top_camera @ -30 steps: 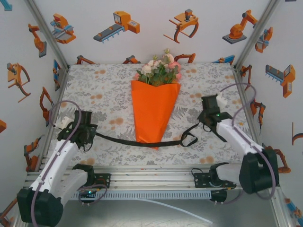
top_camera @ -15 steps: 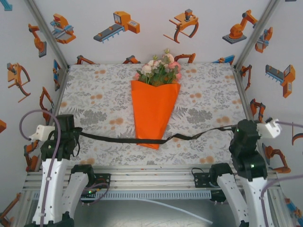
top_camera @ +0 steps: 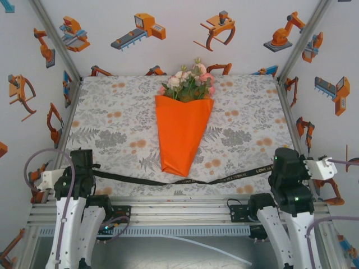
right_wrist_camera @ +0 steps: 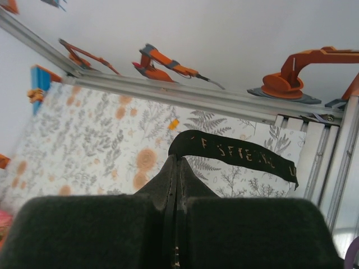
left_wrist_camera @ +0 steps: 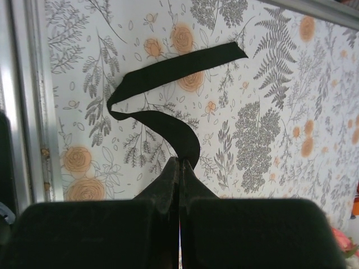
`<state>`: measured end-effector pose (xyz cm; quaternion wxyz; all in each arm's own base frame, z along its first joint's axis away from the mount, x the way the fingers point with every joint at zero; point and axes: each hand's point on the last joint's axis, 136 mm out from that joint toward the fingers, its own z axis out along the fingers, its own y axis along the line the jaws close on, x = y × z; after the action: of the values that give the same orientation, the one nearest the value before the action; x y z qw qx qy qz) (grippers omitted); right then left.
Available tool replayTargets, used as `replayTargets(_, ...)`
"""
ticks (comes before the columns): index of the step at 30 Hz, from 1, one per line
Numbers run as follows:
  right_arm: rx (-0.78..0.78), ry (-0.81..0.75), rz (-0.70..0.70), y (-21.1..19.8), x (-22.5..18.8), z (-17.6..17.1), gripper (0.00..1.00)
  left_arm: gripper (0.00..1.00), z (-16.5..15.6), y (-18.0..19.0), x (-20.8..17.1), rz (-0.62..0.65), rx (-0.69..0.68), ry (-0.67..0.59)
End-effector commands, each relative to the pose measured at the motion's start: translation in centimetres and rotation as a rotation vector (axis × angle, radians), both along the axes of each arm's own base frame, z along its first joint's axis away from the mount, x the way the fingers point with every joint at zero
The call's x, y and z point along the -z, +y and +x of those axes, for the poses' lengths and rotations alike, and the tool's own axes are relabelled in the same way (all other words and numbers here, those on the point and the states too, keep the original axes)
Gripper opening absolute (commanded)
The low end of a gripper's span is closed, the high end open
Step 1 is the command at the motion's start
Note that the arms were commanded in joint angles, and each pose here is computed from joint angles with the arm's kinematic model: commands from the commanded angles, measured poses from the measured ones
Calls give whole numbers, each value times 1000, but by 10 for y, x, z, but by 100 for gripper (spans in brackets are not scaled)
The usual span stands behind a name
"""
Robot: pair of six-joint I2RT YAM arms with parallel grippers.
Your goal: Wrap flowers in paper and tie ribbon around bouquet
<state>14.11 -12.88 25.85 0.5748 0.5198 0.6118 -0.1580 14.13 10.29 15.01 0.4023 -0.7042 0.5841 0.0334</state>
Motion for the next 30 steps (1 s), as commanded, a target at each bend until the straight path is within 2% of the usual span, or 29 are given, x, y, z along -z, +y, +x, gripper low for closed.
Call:
replayTargets(1, 17, 72, 22, 3, 25, 14, 0, 0, 27, -6, 8, -16, 62, 21)
replayTargets(6, 10, 161, 17, 3, 42, 43, 0, 0, 88, -22, 11, -18, 251, -48)
replayTargets(12, 20, 197, 149, -11, 82, 84, 0, 0, 111, -25, 42, -88, 232, 68)
replayTargets(17, 75, 225, 186, -28, 99, 102, 0, 0, 131, -24, 69, -148, 195, 111)
replayTargets(18, 83, 228, 194, -32, 99, 104, 2, 2, 140, -23, 70, -145, 203, 93)
replayTargets(19, 75, 233, 208, -34, 100, 108, 12, 9, 149, -24, 71, -150, 222, 80)
replayTargets(20, 16, 240, 234, -31, 100, 118, 26, 18, 160, -25, 70, -156, 255, 63)
replayTargets(22, -204, 235, 279, -10, 96, 150, 42, 40, 178, -30, 62, -162, 323, 52)
replayTargets(23, -329, 226, 304, 6, 91, 164, 46, 48, 187, -33, 53, -161, 360, 42)
replayTargets(26, -662, 174, 408, 61, 78, 186, 52, 62, 208, -52, 22, -152, 515, -22)
replayTargets(30, -1038, 150, 534, 141, 65, 190, 51, 71, 224, -116, -14, -99, 867, -55)
